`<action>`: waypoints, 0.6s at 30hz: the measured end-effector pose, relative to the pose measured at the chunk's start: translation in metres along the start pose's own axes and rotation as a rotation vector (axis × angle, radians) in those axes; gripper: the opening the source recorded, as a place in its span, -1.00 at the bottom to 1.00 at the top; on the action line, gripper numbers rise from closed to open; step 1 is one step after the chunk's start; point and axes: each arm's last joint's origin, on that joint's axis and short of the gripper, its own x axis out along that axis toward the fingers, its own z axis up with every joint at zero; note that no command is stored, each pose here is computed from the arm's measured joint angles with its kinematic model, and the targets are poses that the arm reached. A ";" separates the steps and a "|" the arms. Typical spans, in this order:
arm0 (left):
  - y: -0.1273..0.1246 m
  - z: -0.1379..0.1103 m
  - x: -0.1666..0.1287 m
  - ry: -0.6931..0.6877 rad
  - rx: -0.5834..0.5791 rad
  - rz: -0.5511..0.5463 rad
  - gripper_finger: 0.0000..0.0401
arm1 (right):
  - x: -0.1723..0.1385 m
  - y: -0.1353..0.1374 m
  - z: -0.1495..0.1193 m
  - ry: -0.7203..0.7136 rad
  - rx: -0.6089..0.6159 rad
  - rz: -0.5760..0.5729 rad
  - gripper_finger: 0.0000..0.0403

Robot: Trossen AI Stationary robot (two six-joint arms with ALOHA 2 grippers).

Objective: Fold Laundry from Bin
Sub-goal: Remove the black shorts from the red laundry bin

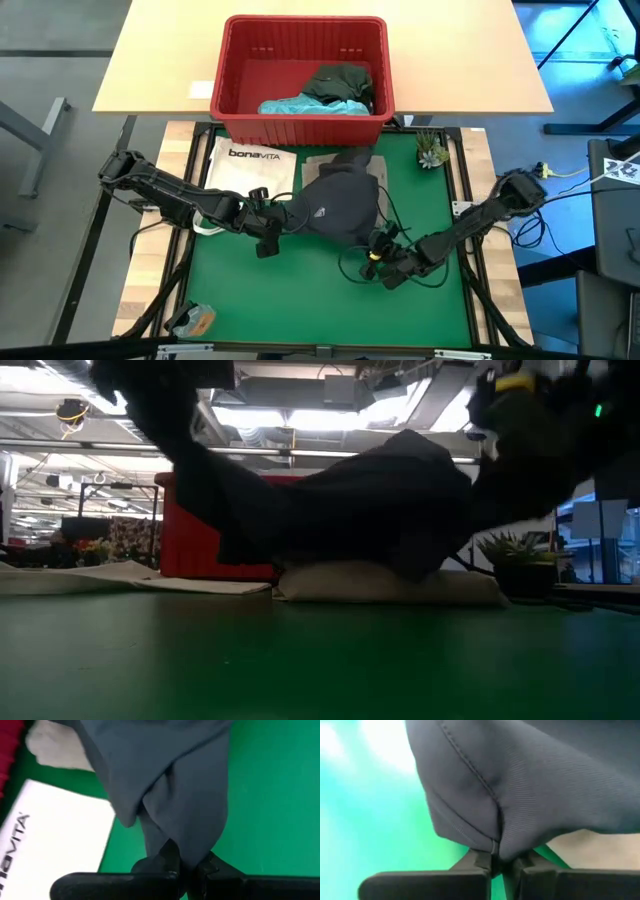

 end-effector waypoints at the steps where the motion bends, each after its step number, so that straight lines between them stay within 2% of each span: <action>1: 0.000 -0.001 0.000 0.018 0.013 -0.010 -1.00 | -0.006 0.000 0.006 0.038 -0.022 0.013 -0.93; 6: 0.000 -0.005 0.000 0.067 0.052 -0.048 -1.00 | -0.032 0.004 0.036 0.231 -0.098 0.054 -0.86; 12: -0.002 -0.006 -0.001 0.079 0.100 -0.085 -1.00 | -0.063 0.009 0.070 0.495 -0.187 0.059 -0.93; 18: -0.010 -0.009 -0.004 0.050 0.156 -0.061 -1.00 | -0.091 0.002 0.095 0.641 -0.250 0.013 -0.90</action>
